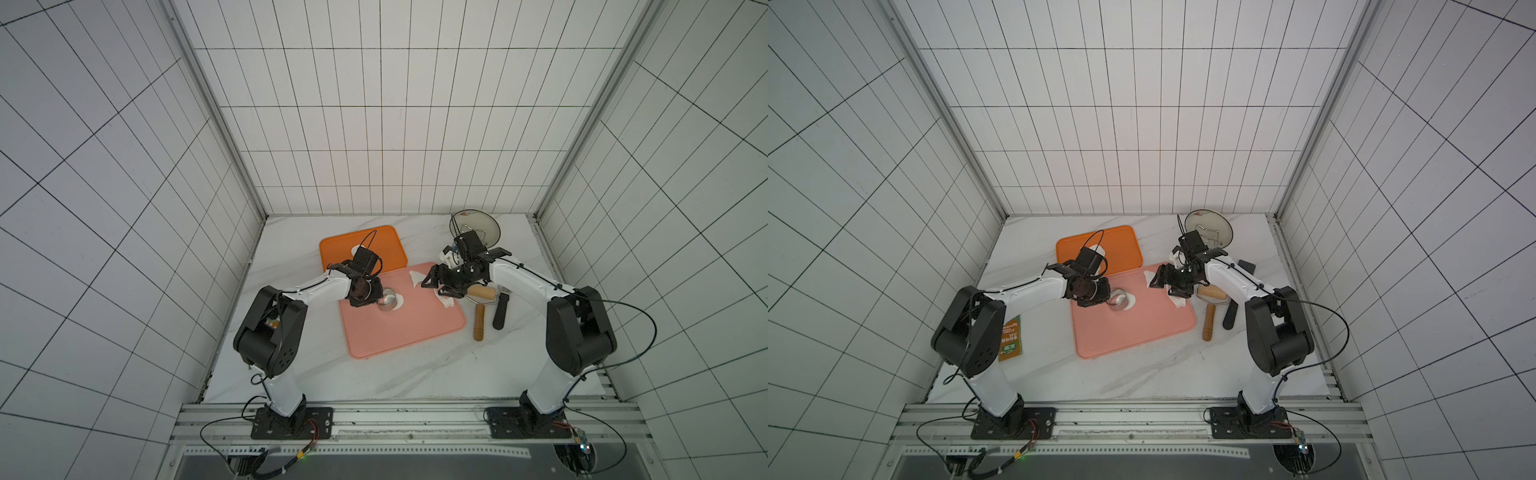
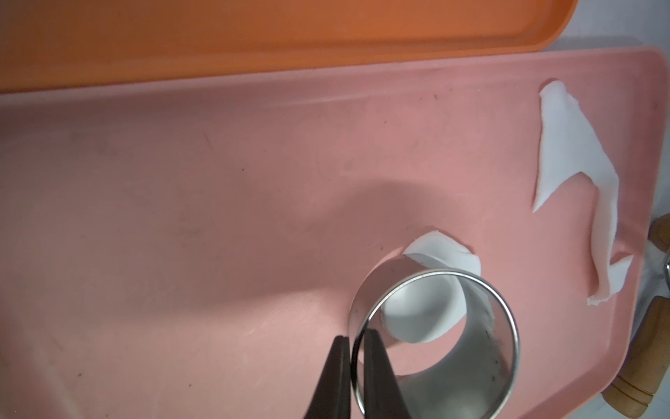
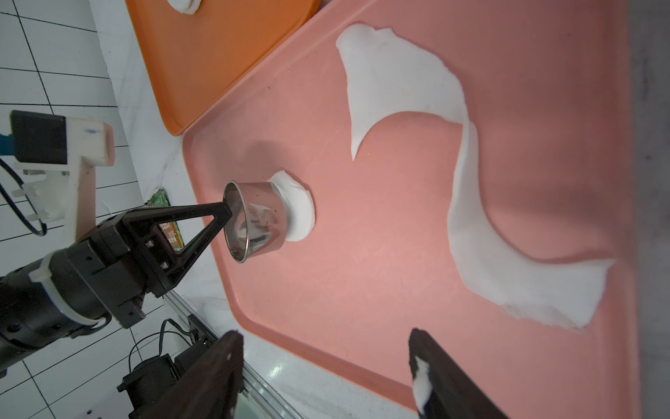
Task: Roll out the dumpling wrappers from the dough
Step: Pick up the dumpling mold from the work surface.
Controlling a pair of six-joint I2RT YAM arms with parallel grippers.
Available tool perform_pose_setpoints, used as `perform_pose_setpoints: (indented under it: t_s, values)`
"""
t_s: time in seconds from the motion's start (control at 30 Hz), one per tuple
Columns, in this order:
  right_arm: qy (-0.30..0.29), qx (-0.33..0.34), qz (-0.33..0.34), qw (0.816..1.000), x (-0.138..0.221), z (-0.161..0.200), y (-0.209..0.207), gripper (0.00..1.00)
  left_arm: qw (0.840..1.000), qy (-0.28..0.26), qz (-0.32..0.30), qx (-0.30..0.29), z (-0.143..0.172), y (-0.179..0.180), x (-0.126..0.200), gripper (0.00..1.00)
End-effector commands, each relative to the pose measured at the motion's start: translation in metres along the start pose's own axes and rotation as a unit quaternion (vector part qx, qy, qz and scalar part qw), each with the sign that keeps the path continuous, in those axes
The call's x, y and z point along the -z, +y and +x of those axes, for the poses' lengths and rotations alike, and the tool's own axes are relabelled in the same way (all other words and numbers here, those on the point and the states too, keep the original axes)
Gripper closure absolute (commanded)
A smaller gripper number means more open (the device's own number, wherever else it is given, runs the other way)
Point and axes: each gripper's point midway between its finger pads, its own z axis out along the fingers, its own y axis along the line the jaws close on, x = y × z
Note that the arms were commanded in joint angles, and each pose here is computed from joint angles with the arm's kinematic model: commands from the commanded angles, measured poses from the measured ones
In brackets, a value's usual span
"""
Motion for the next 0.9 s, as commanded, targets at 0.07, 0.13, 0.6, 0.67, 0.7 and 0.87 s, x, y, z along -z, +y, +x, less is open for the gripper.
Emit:
perform_pose_setpoints:
  t_s: [0.07,0.13,0.6,0.67,0.7,0.87]
  values:
    - [-0.010,0.005,-0.002,1.000,0.009,0.001,-0.001,0.25,1.000,-0.007,-0.002,-0.018,-0.004,-0.007,0.006,1.00]
    - [-0.012,0.004,-0.002,1.000,0.009,0.002,-0.002,0.25,1.000,-0.013,-0.004,-0.022,-0.005,-0.008,0.013,1.00]
    - [-0.013,0.006,-0.009,1.000,0.007,0.003,-0.001,0.26,0.994,-0.085,-0.055,0.050,-0.015,0.057,0.089,1.00]
    - [-0.009,0.006,-0.009,1.000,0.004,0.004,-0.001,0.26,0.990,-0.091,-0.070,0.080,-0.012,0.080,0.097,1.00]
    - [-0.006,0.006,-0.010,1.000,0.002,0.005,0.000,0.26,0.987,-0.097,-0.084,0.099,-0.011,0.094,0.102,1.00]
    - [-0.003,0.008,-0.013,1.000,-0.003,0.004,0.003,0.26,0.963,-0.124,-0.156,0.183,-0.003,0.158,0.123,1.00]
